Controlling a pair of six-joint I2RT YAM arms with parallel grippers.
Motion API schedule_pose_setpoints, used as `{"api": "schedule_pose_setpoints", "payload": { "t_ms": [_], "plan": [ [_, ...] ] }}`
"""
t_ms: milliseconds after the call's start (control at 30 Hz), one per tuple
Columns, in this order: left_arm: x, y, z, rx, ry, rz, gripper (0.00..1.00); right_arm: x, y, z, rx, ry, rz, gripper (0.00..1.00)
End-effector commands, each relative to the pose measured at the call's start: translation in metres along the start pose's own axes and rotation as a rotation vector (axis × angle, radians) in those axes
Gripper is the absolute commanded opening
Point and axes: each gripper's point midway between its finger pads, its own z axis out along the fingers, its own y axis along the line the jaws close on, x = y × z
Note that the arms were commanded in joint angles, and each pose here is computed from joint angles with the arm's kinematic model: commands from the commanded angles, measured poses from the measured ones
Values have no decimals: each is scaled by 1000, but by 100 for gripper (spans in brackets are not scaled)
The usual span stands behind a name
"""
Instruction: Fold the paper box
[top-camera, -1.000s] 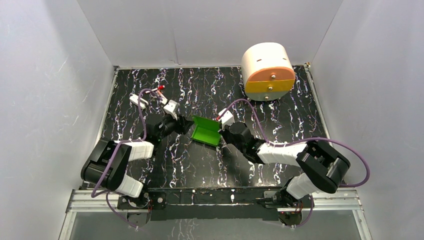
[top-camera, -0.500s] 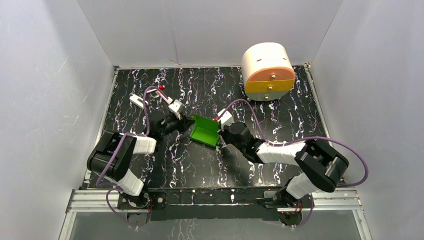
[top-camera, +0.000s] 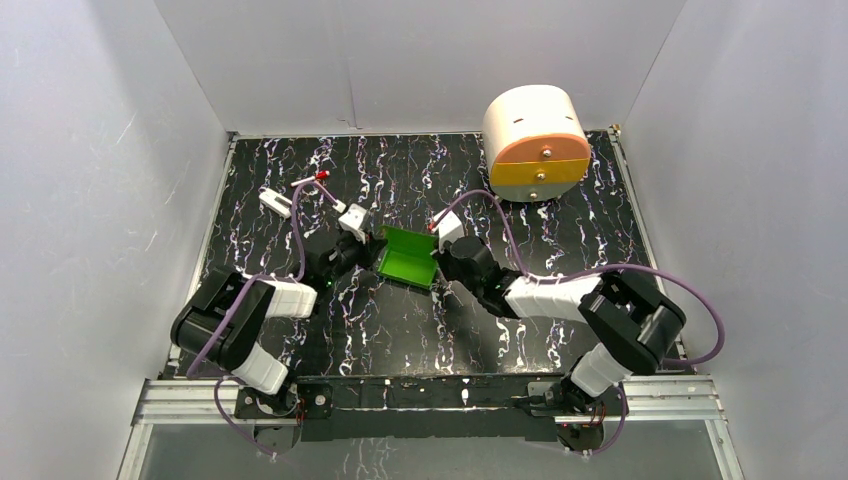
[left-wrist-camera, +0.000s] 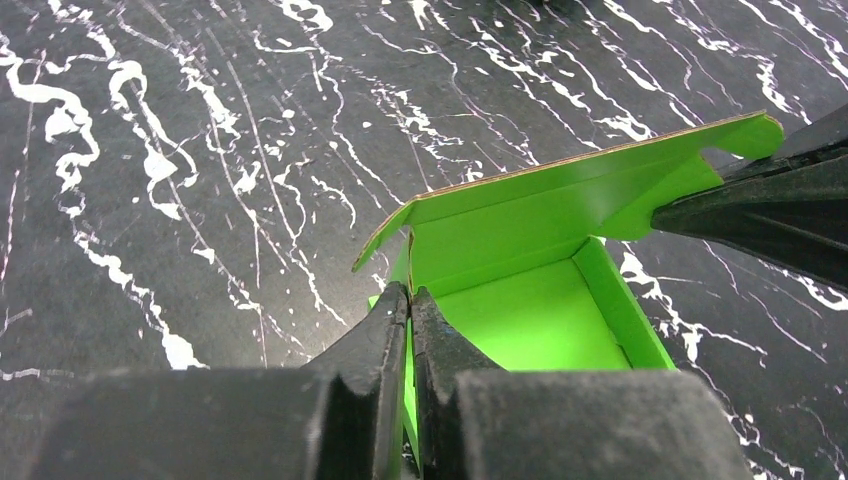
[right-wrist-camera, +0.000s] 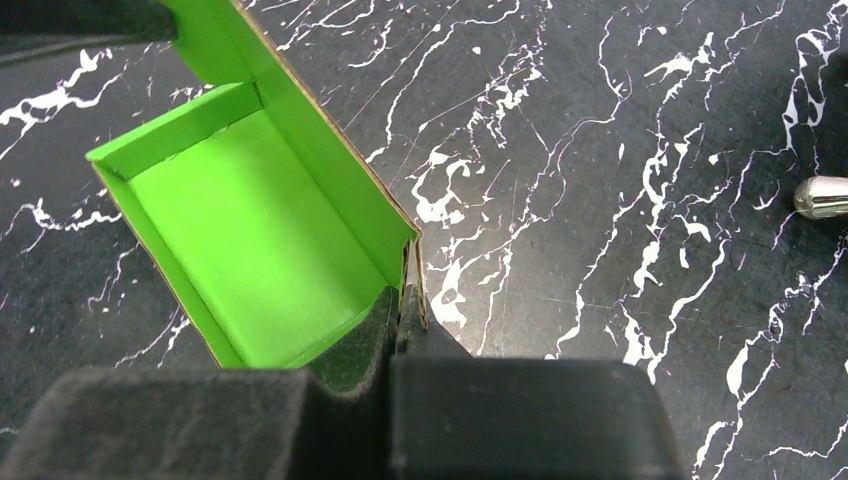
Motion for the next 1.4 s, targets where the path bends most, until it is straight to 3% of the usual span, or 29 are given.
{"api": "schedule_pose_setpoints", "payload": {
  "t_ms": [0,367,667,1367],
  "plan": [
    [-25,-10,-4,-56,-102,-16,0,-29,7,9,4,-57,100,0],
    [-10,-22,-11,-246,-115,-100,0,-32,0,17,104,-42,301,0],
    [1,-31,-20,-367,-138,-180,0,-8,-3,14,206,-13,487,0],
    [47,-42,-36,-463,-121,-257,0,38,11,-7,213,-59,441,0]
  ]
}}
